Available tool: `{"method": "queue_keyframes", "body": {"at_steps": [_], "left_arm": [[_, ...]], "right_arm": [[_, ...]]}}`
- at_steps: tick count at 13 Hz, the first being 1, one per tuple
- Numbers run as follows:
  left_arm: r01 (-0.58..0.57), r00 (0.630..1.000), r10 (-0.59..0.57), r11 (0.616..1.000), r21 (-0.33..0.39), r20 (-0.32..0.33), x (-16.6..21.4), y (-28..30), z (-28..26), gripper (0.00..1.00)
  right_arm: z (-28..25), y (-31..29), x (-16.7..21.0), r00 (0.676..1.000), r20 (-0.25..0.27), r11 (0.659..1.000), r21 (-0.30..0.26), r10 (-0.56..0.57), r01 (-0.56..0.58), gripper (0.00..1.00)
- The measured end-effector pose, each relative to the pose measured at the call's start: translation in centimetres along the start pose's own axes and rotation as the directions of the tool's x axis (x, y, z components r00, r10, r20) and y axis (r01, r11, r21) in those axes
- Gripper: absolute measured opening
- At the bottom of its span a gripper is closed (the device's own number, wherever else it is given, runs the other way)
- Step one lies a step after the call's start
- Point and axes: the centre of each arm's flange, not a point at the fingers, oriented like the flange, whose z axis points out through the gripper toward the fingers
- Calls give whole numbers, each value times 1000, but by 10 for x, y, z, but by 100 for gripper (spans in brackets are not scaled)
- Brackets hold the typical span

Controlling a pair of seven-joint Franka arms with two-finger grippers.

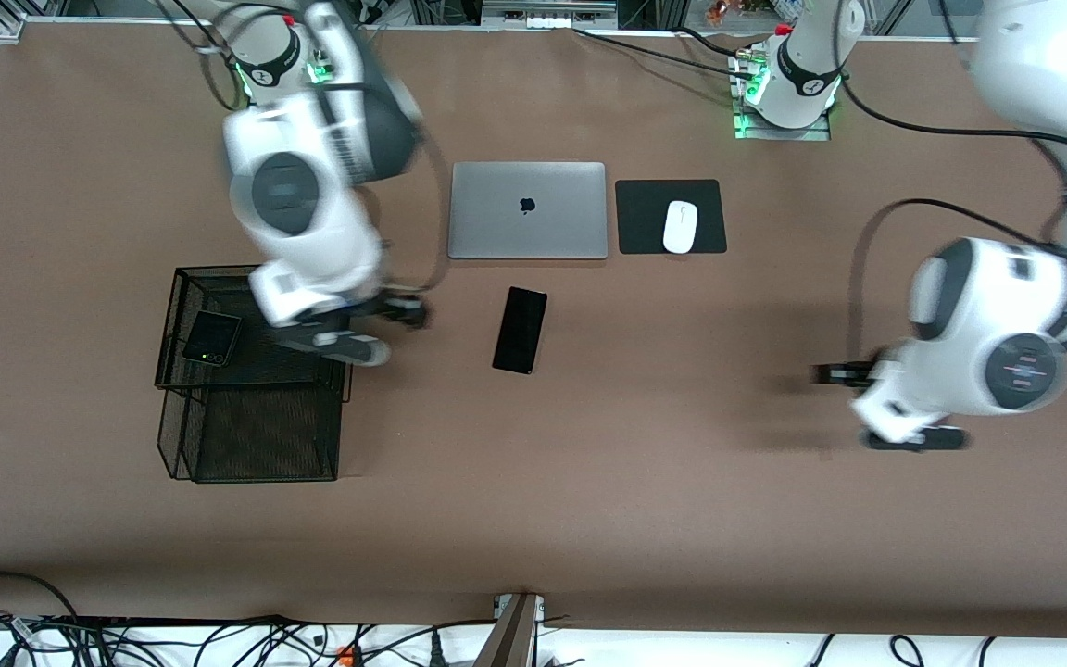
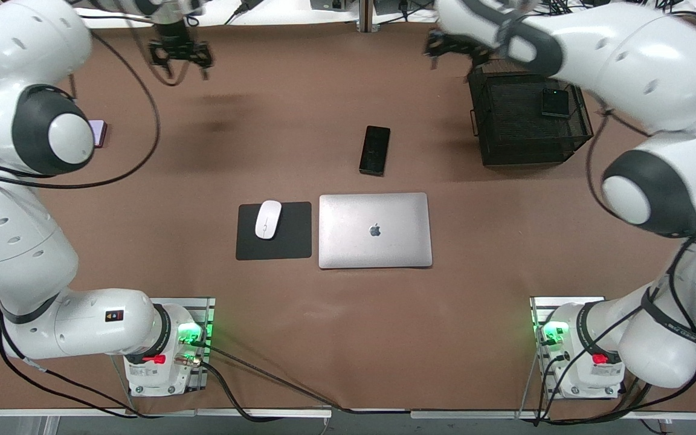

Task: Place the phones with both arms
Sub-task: 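Release the flip phone and return the right gripper while the left gripper reaches Huawei, then grasp the black phone with the right gripper while the left gripper grasps Huawei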

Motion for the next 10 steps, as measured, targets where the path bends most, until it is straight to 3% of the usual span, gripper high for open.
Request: {"method": "queue_keyframes", "body": {"at_steps": [3,6,10], "left_arm": [[-18,1000,18,1000,25,1,-3,-103,17,100],[-59,998,59,998,-4,-18,-15,-184,47,100],[-120,977,119,993,6,-177,-29,-260,102,100]], "right_arm": [[33,-87,-57,999,-47,1000,31,-1,3,100],[88,-127,-92,999,-40,999,36,-19,20,100],[175,-128,-101,997,-68,999,20,-26,27,100]]}}
